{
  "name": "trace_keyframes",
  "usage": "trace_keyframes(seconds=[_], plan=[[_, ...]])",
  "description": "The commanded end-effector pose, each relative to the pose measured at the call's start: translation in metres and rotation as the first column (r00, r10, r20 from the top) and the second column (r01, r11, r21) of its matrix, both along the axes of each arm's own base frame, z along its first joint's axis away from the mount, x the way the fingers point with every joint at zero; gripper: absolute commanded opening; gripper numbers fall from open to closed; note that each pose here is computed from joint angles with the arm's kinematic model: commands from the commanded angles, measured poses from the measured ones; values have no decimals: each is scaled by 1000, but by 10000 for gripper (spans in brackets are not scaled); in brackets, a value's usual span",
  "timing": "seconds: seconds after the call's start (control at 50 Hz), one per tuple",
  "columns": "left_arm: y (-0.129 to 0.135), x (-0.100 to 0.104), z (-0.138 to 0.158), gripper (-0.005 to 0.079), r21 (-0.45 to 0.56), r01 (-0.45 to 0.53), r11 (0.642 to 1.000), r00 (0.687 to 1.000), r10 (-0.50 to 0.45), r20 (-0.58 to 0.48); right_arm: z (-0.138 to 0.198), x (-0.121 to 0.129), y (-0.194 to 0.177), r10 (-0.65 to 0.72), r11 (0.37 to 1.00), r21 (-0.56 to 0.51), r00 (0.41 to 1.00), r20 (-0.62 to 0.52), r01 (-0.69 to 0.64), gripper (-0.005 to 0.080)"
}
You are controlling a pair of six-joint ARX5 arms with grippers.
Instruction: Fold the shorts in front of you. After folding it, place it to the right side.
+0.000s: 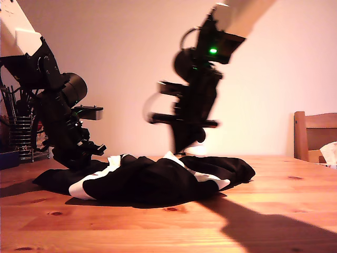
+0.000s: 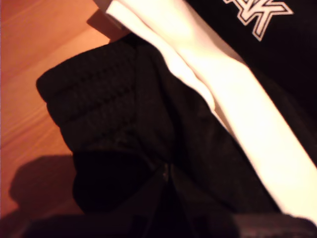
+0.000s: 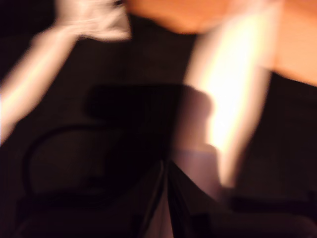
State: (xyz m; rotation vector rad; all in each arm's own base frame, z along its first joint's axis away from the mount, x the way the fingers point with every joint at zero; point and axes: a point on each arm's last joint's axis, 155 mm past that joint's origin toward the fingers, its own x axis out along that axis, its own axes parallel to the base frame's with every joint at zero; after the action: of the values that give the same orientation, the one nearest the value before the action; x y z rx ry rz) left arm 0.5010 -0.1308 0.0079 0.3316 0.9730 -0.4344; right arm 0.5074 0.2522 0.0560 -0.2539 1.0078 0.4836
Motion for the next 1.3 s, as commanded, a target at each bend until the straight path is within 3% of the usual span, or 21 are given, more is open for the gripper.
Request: trace_keyframes(seconds=[0.0,0.28,0.56,0.94,1.28], plan=[[4,-34,-53,-19,49,25,998,988,-18,-151,14,3,-18,-7,1000,-27,1000,21,8,-13],[8,-36,-55,-19,78,32,996,988,-20,-154,9,20,-58,-79,995,-63,996,30,80,-13],[8,-38,-55,-19,79,33,996,987,-20,-161,-26,16,-60,-76,995,-70,996,-38,73,-13],[9,-44,-58,-19,90,52,995,982,-34,-185,-49,7,-59,-86,995,-60,992,-87,81,-13],[18,-57,-63,-19,134,74,988,971,-41,-235,-84,-19,-68,-94,993,-92,983,-159,80,-13]])
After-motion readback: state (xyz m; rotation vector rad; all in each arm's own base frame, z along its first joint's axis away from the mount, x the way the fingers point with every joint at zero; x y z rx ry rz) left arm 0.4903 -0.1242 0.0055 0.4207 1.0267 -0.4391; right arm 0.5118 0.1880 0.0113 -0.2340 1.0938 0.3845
